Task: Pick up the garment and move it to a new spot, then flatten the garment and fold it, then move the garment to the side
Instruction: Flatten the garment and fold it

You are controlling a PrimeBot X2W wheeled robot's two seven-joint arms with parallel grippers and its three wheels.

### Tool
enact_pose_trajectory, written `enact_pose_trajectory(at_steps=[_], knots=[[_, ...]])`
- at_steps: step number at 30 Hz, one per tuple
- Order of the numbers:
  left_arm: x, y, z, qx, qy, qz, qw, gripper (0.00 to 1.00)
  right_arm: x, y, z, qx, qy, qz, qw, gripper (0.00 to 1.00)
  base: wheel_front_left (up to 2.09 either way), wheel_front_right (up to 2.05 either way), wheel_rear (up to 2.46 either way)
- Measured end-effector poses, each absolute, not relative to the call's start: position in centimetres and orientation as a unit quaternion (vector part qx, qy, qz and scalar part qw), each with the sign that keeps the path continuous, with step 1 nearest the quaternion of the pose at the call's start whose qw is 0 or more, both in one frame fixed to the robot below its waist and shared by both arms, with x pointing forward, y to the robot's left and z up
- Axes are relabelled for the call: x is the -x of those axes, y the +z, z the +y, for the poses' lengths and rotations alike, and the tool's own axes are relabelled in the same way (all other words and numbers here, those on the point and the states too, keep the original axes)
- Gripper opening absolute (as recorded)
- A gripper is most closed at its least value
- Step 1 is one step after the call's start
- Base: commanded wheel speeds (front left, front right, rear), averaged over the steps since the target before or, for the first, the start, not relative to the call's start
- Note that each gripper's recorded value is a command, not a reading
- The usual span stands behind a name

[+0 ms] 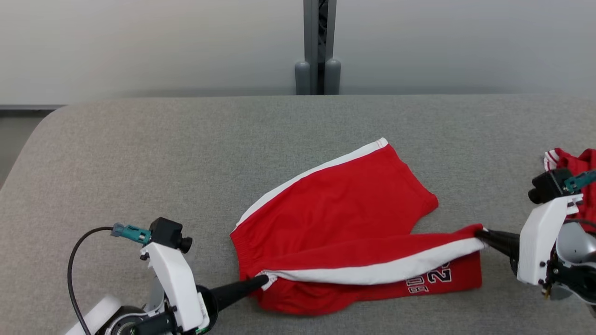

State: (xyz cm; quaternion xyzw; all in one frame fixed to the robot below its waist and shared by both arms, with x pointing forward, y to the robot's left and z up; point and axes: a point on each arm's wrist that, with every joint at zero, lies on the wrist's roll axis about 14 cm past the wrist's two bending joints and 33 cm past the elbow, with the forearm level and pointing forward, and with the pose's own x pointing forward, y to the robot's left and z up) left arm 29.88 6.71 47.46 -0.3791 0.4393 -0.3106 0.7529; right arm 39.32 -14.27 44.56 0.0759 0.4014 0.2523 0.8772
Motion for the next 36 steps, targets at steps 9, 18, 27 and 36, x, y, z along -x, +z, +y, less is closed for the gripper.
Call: enact_pose_trajectory(at_steps=[9,18,27,36], knots=[[-34.5,47.3,7.9,0.477,-0.265,0.405,0.734,0.00,-44.6,44.8,-12.4,-0.098,0.254,0.387,0.881,0.00,0.00,0.00,0.00],[-37.4,44.8,9.7,0.497,-0.208,0.386,0.749,0.00,-49.1,44.9,-10.7,-0.107,0.255,0.372,0.886,0.00,0.00,0.00,0.00],[-39.7,42.8,10.8,0.505,-0.159,0.365,0.766,0.00,-52.5,44.8,-8.4,-0.099,0.268,0.346,0.894,0.00,0.00,0.00,0.00],[-40.1,40.9,10.5,0.503,-0.138,0.373,0.768,0.00,-55.4,43.9,-6.3,-0.084,0.277,0.330,0.898,0.00,0.00,0.00,0.00]])
